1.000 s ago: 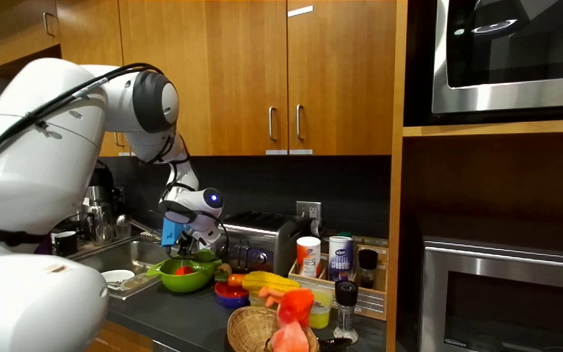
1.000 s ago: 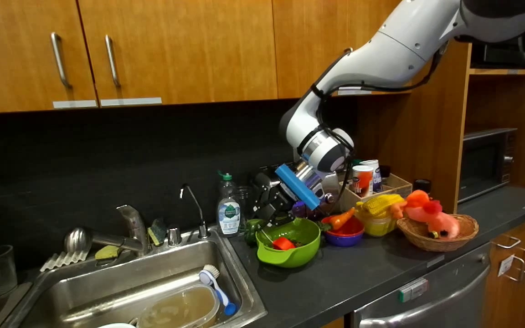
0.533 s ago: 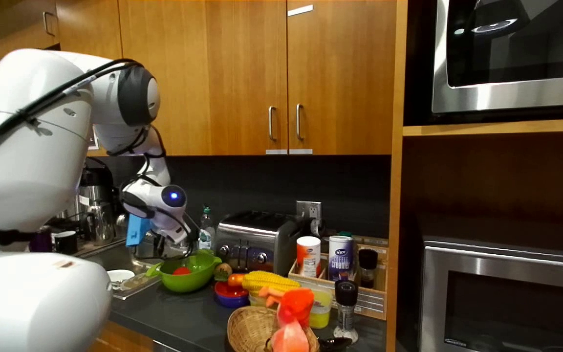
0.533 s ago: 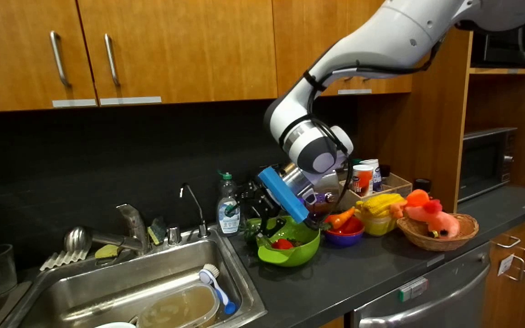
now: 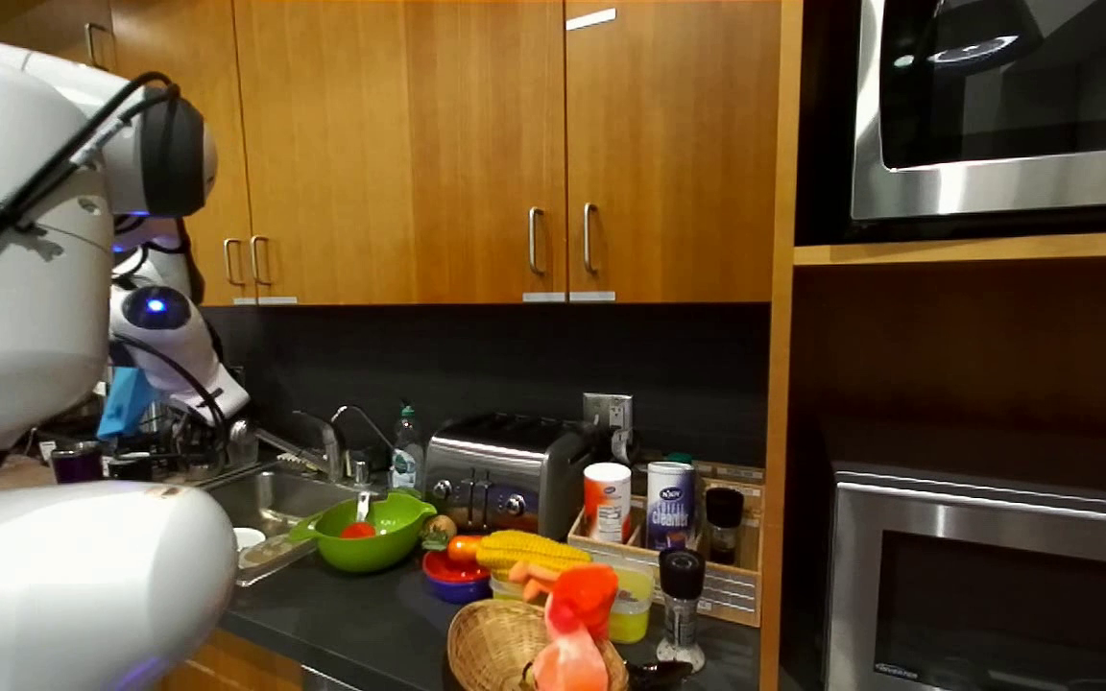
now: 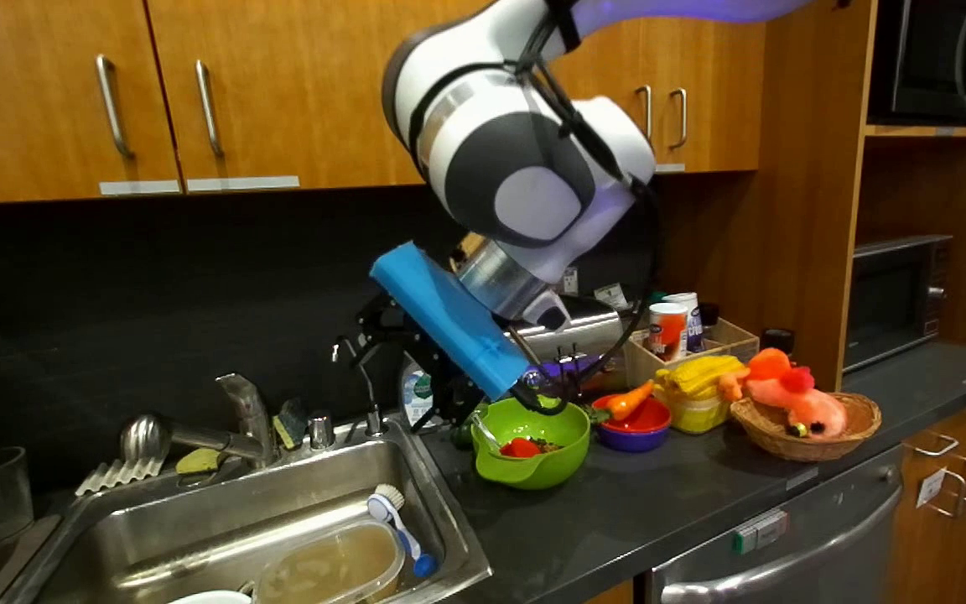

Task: Lift the orange measuring spoon from the green bowl, use it to get some content from the green bowl and then put it back

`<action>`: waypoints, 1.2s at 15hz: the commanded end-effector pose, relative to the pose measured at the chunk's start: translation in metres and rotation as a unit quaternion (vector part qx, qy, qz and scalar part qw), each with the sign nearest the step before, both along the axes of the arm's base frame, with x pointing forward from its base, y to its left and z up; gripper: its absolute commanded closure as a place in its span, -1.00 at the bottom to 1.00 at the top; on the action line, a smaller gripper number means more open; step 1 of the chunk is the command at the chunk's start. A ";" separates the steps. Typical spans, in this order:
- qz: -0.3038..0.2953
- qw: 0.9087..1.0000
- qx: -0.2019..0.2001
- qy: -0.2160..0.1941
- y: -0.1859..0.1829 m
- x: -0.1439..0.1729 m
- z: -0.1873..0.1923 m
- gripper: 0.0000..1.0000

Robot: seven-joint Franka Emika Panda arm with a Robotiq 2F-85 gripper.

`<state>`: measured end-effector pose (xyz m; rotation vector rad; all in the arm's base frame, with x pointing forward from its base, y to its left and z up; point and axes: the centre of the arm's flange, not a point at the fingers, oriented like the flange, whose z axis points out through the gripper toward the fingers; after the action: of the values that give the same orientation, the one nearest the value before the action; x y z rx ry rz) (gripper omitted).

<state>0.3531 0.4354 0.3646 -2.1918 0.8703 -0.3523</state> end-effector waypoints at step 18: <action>-0.397 0.909 0.007 0.129 -0.288 -0.047 -0.040 -1.00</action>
<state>0.3694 0.1649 0.2895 -1.8946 1.9087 -0.5699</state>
